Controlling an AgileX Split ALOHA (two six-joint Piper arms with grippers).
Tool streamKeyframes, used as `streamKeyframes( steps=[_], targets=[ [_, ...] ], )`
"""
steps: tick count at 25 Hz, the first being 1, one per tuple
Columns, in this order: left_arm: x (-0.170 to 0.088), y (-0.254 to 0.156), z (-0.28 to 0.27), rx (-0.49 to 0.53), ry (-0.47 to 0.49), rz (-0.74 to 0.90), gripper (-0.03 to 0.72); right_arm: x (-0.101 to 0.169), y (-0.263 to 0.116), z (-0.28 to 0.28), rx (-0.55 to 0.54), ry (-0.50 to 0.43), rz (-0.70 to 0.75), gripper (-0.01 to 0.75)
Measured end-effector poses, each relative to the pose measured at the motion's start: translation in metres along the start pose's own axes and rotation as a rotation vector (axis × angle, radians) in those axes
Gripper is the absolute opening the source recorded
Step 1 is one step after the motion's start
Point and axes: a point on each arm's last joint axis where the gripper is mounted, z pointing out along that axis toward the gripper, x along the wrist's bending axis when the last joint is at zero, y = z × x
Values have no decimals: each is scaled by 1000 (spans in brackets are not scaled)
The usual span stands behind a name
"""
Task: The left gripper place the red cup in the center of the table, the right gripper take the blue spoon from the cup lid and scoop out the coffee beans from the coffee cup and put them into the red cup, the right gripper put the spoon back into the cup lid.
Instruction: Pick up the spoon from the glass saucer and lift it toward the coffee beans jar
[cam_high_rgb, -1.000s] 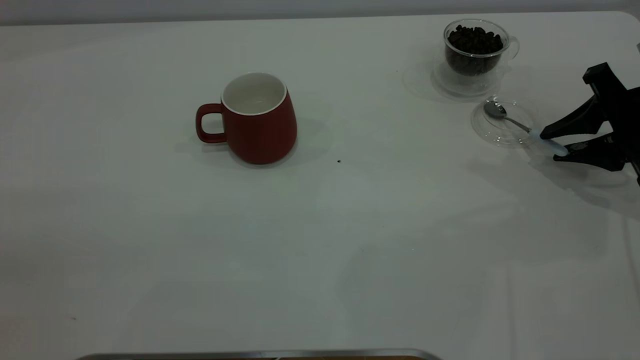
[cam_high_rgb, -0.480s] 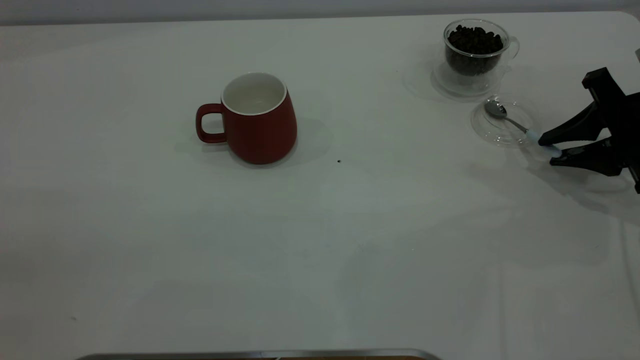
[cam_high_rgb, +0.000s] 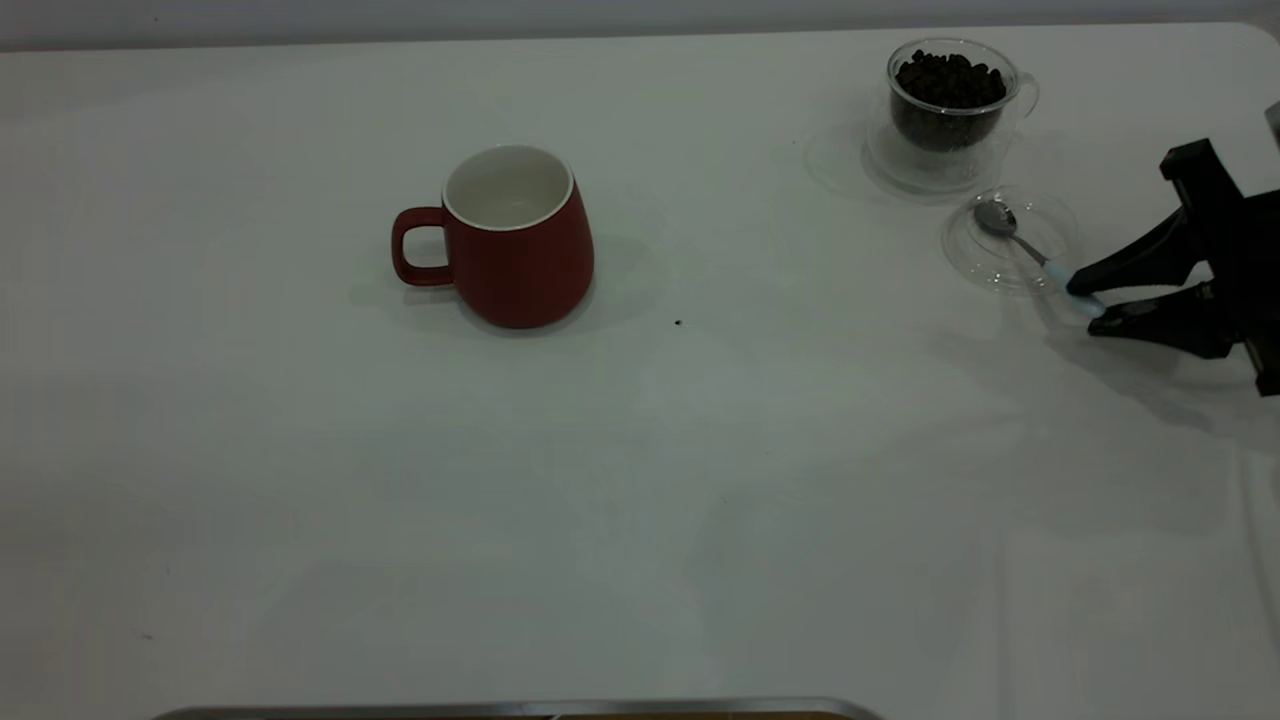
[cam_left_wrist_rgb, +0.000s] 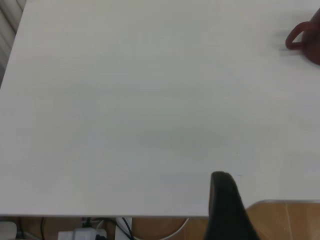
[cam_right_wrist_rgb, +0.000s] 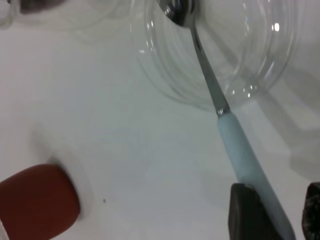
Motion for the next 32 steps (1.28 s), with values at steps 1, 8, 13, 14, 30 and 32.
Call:
streamKeyframes(
  steps=[1,8,13,14,30,32],
  targets=[
    [0,0,0,0,0,0,515,-2,-1,2,8,6,6,309],
    [0,0,0,0,0,0,515,-3,-5,5,32,44,9,309],
    [0,0,0,0,0,0,515,0,-6,5,39,75,-5,309],
    [0,0,0,0,0,0,515,0,-6,5,40,83,-7,309],
    [0,0,0,0,0,3,515,-4,-11,11,70,122,8,307],
    [0,0,0,0,0,3,515,-4,-11,11,71,123,8,307]
  ],
)
